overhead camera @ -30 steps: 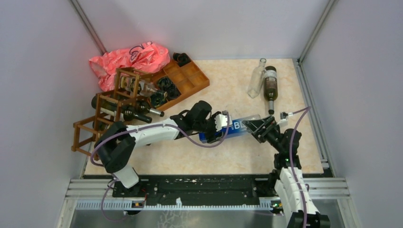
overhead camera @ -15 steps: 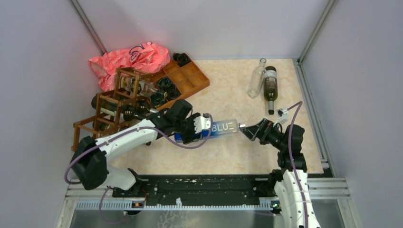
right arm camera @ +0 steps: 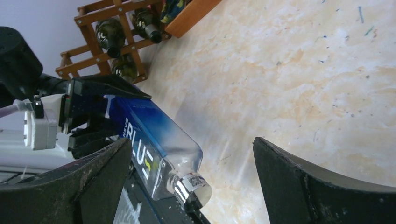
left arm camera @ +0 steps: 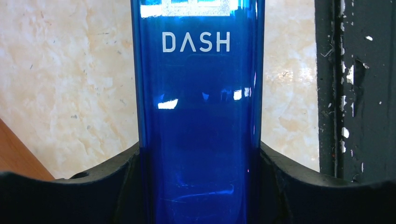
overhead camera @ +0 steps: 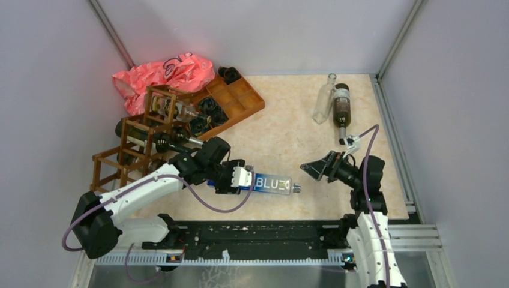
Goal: Put the wine bottle on the wine rack
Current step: Pick up the wine bottle from the center of the board.
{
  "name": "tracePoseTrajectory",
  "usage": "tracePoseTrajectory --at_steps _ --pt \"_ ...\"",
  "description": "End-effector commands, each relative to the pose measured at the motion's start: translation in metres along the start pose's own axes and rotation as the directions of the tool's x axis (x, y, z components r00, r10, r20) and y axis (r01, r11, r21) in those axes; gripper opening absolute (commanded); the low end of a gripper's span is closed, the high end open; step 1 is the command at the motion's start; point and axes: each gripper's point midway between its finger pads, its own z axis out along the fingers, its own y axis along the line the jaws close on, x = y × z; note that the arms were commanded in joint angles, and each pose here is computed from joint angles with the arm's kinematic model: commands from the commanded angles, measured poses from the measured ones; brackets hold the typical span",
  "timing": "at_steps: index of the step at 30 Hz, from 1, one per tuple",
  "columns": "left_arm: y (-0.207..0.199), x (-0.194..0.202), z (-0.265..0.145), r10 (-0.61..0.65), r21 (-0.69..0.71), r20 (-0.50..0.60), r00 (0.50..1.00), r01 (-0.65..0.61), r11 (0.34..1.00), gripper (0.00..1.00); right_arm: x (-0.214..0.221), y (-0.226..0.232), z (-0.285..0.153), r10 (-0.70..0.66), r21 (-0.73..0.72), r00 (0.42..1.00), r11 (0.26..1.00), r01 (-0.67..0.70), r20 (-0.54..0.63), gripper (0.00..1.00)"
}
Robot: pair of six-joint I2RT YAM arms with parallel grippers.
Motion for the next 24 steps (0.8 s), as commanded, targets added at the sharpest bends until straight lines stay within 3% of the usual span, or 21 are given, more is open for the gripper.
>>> tracePoseTrajectory --at_steps 1,12,24 --pt "0.008 -0.033 -0.007 0.163 -0.032 0.142 0.976 -0.160 0.987 0.00 -0.004 0.028 0.002 -0.032 -0.158 0.999 0.987 0.031 0.000 0.98" --pt "0.002 -0.042 -0.004 0.227 0.000 0.185 0.956 -0.231 0.973 0.00 0.035 0.045 0.020 -0.041 -0.258 0.978 0.966 -0.013 -0.204 0.98" --pt "-0.003 -0.050 -0.001 0.269 0.013 0.225 0.936 -0.279 0.960 0.00 0.065 0.065 0.038 -0.098 -0.334 0.937 0.942 -0.021 -0.336 0.98"
